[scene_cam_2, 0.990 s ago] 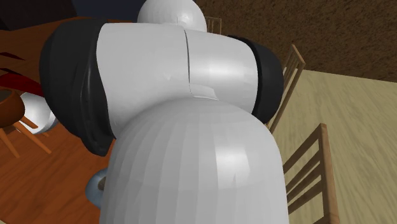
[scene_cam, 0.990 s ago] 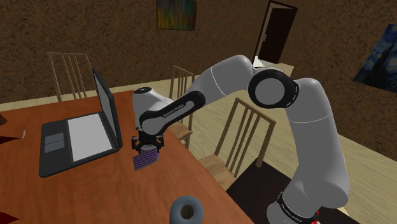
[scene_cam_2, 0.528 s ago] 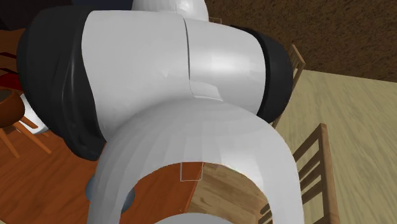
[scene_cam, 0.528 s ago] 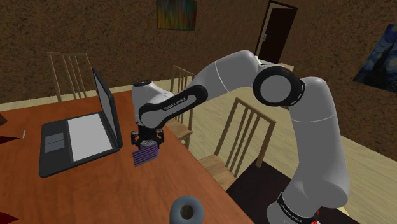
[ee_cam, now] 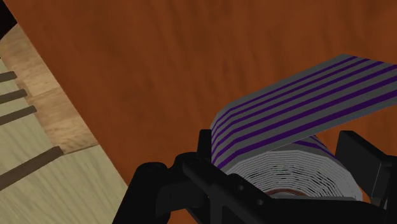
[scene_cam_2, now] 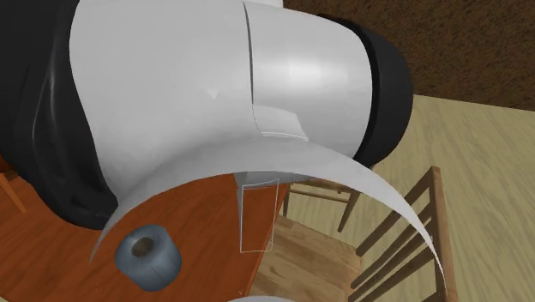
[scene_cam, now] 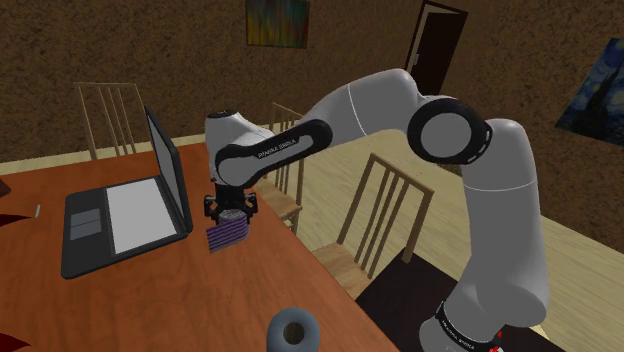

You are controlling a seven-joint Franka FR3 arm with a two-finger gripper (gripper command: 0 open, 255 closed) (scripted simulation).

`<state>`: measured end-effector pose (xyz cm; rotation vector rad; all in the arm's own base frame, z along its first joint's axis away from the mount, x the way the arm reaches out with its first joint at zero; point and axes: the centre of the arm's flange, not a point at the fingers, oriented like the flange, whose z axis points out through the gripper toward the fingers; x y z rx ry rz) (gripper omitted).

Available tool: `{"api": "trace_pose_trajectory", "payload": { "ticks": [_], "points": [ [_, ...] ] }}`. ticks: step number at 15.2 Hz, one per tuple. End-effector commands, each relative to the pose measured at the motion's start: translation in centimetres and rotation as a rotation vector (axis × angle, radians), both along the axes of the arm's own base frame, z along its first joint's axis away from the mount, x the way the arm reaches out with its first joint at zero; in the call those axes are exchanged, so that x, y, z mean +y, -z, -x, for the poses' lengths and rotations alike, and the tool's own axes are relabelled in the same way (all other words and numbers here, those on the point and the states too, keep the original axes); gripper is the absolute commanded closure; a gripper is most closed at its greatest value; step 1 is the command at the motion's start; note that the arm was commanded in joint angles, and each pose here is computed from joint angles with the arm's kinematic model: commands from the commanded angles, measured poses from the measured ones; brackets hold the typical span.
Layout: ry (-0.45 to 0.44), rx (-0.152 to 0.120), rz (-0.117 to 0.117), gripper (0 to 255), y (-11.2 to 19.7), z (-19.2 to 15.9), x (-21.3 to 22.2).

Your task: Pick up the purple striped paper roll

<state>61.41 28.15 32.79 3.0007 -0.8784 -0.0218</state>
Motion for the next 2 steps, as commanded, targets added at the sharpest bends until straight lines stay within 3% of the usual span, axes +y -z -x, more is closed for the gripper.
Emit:
{"api": "trace_pose_trajectory", "payload": {
  "ticks": [1,2],
  "points": [
    [0.0,-0.001,0.0,255,-0.7,-0.01,-0.04],
    [0.0,-0.001,0.0,255,-0.7,-0.01,-0.04]
  ]
}}
